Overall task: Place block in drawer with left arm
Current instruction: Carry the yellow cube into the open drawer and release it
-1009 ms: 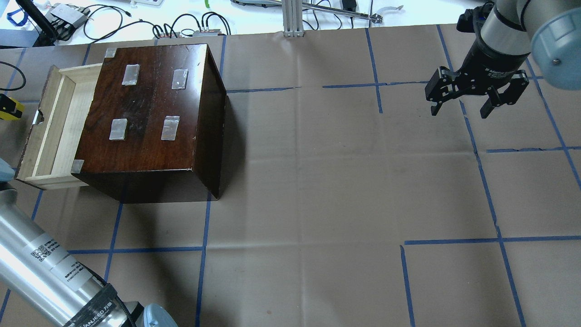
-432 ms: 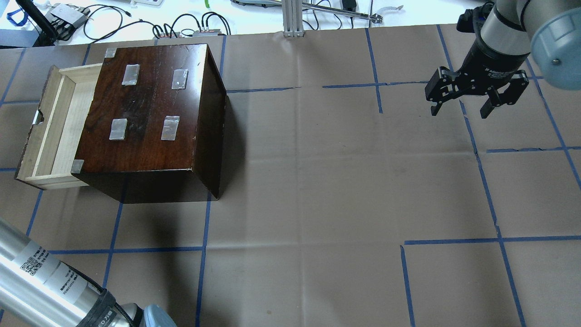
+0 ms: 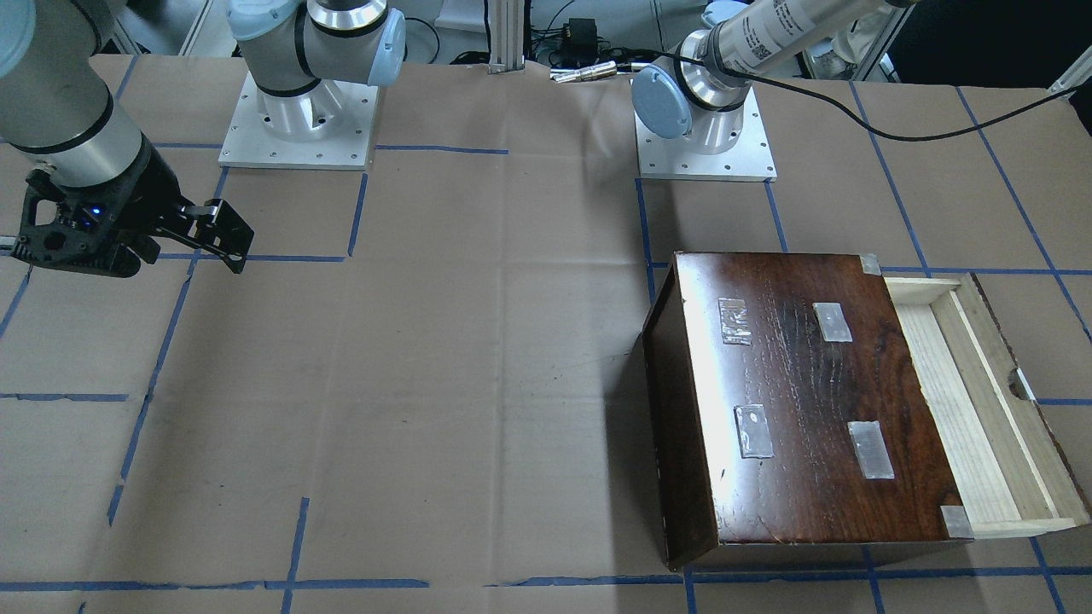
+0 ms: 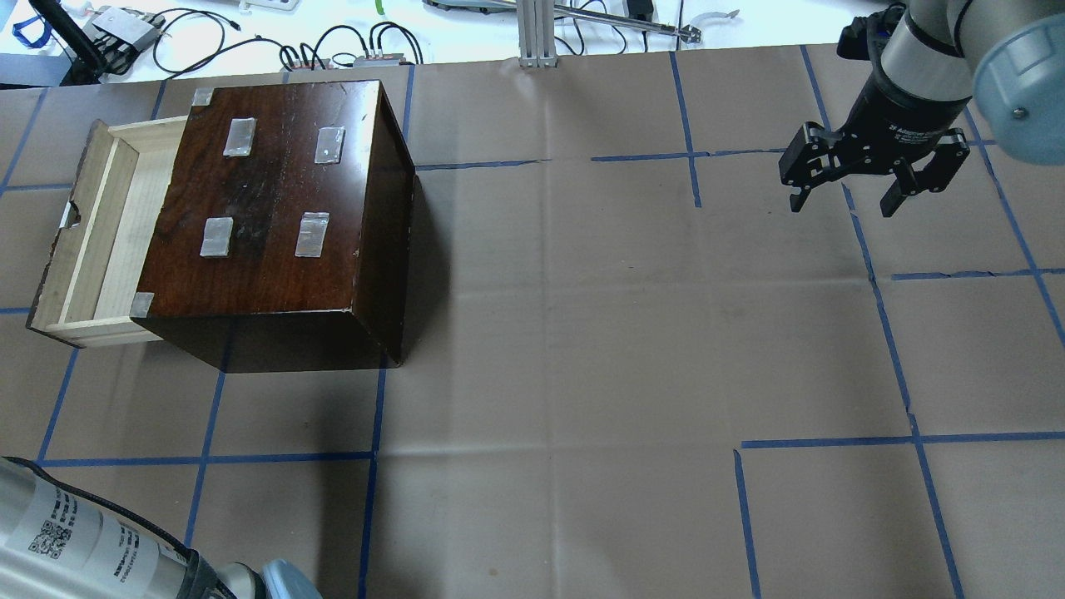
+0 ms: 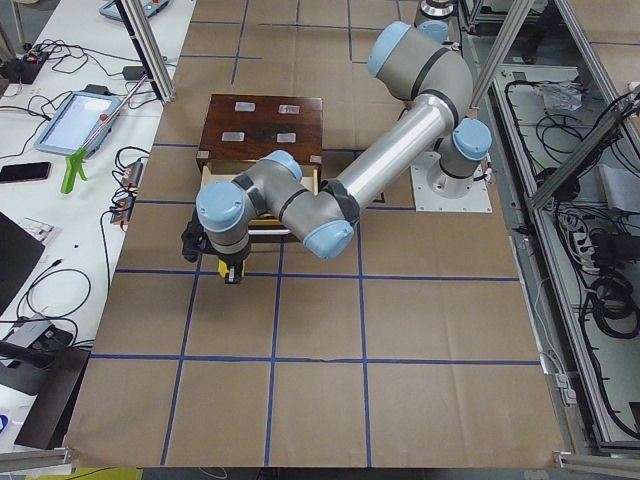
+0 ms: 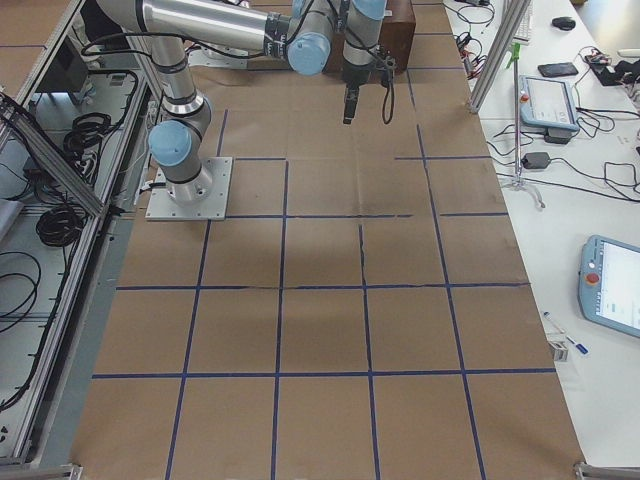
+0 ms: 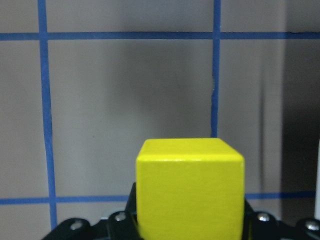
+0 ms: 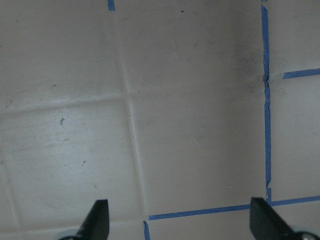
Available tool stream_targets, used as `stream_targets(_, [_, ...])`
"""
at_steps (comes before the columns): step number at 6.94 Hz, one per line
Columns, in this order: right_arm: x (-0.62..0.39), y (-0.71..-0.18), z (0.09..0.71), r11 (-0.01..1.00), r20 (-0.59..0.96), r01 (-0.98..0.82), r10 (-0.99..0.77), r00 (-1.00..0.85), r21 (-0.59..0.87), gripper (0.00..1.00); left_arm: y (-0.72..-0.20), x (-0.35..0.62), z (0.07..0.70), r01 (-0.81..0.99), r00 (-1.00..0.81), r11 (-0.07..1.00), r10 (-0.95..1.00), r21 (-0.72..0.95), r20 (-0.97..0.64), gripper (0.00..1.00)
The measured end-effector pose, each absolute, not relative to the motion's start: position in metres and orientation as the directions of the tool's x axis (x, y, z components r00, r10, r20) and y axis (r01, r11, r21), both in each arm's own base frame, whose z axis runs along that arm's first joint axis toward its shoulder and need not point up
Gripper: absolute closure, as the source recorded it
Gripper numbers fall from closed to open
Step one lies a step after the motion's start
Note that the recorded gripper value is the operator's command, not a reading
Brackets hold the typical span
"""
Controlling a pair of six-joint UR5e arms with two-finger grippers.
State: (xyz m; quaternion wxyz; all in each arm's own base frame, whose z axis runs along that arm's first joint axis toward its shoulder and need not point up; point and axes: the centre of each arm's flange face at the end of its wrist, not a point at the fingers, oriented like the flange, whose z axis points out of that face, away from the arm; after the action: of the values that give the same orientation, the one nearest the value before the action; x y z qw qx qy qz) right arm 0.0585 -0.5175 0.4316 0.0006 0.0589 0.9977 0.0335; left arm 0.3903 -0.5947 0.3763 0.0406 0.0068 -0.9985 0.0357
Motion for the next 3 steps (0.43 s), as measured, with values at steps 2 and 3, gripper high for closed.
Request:
stream_targets(2, [0.059, -0.518, 0.432, 0.991, 0.003, 0.118, 0.118, -0.993, 0.067, 0.0, -0.572, 0.324, 0.394, -0.061, -0.994, 0.997, -0.055, -0.053, 0.096, 0.63])
stream_targets(3, [0.059, -0.518, 0.432, 0.991, 0.003, 0.118, 0.118, -0.993, 0.067, 0.0, -0.569, 0.287, 0.399, -0.083, -0.992, 0.996, -0.078, -0.044, 0.101, 0.63])
